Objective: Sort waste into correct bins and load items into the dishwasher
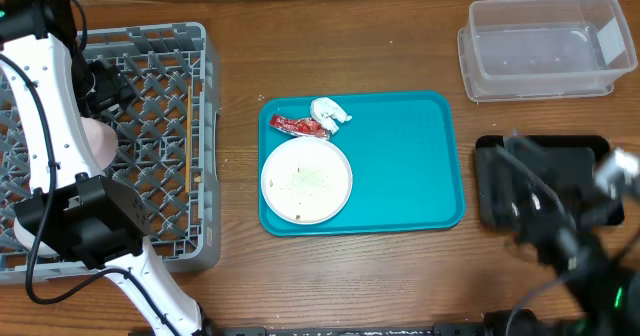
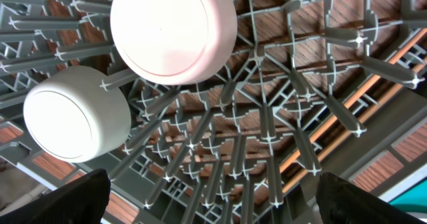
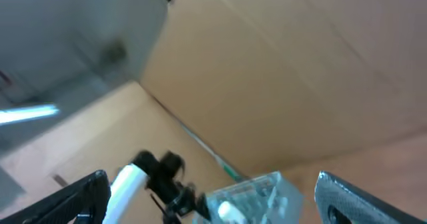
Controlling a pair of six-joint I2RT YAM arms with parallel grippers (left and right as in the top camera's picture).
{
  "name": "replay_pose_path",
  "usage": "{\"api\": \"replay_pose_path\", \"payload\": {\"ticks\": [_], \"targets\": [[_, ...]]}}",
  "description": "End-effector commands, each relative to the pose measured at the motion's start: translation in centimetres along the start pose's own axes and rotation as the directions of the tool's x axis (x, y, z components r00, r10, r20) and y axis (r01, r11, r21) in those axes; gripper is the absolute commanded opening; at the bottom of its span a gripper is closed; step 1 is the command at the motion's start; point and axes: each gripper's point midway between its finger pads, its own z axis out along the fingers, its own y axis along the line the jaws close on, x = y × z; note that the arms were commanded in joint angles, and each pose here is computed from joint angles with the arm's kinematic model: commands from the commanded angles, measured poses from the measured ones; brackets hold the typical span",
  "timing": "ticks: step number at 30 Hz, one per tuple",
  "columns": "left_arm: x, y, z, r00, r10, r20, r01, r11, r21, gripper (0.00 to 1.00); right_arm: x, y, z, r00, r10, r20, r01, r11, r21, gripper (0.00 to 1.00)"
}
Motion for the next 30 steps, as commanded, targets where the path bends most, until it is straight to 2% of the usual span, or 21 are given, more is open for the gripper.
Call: {"api": "replay_pose_path", "payload": {"ticks": [1,4,9,13,14,20,21,22,25,27,28,30], "targets": [[-0.3,0.3,-1.2,0.999,0.003,0.038,-0.003,1.000,-0.001,1.00,1.5,-1.0,5.0,0.947,-0.140,-0.289,0.145,0.989,-0.004,0.99],[-0.3,0.3,-1.2,0.999,0.003,0.038,-0.003,1.000,-0.001,1.00,3.8,-2.9,8.4,0.859,-0.100,-0.503,0.156,0.985,0.070,0.99],[-0.3,0.3,-1.2,0.999,0.003,0.038,-0.003,1.000,-0.001,1.00,9.6,-6.6,14.1,0.673,-0.080,-0.735,0.344,0.914,0.216,1.00],[-0.3,0.3,-1.2,0.999,0.003,0.038,-0.003,1.000,-0.001,1.00,14.3,-8.3,18.0,0.598,-0.078,-0.798,0.395,0.895,0.209,1.00],[-0.3,0.3,-1.2,0.999,0.003,0.038,-0.003,1.000,-0.001,1.00,16.4,-9.2,19.3,0.571,-0.072,-0.818,0.396,0.897,0.198,0.99],[-0.3,0.3,-1.1,0.999,0.003,0.038,-0.003,1.000,-0.001,1.00,20.4,-12.8,23.2,0.561,-0.064,-0.825,0.392,0.898,0.197,1.00],[-0.3,0.3,-1.1,0.999,0.003,0.038,-0.003,1.000,-0.001,1.00,21.0,-13.5,23.7,0.559,-0.060,-0.827,0.395,0.897,0.201,0.97],[-0.3,0.3,-1.2,0.999,0.003,0.038,-0.003,1.000,-0.001,1.00,22.2,-15.0,24.5,0.552,-0.053,-0.832,0.400,0.892,0.209,0.84],[-0.3,0.3,-1.1,0.999,0.003,0.038,-0.003,1.000,-0.001,1.00,24.4,-17.5,25.6,0.540,-0.043,-0.840,0.419,0.880,0.225,0.71],[-0.3,0.3,-1.2,0.999,0.003,0.038,-0.003,1.000,-0.001,1.00,25.4,-18.9,25.9,0.531,-0.042,-0.846,0.438,0.869,0.232,0.66],[-0.3,0.3,-1.2,0.999,0.003,0.038,-0.003,1.000,-0.001,1.00,26.1,-19.8,26.0,0.511,-0.060,-0.857,0.459,0.862,0.214,0.63],[-0.3,0.3,-1.2,0.999,0.003,0.038,-0.003,1.000,-0.001,1.00,27.6,-21.4,25.9,0.454,-0.099,-0.886,0.499,0.852,0.161,0.64]]}}
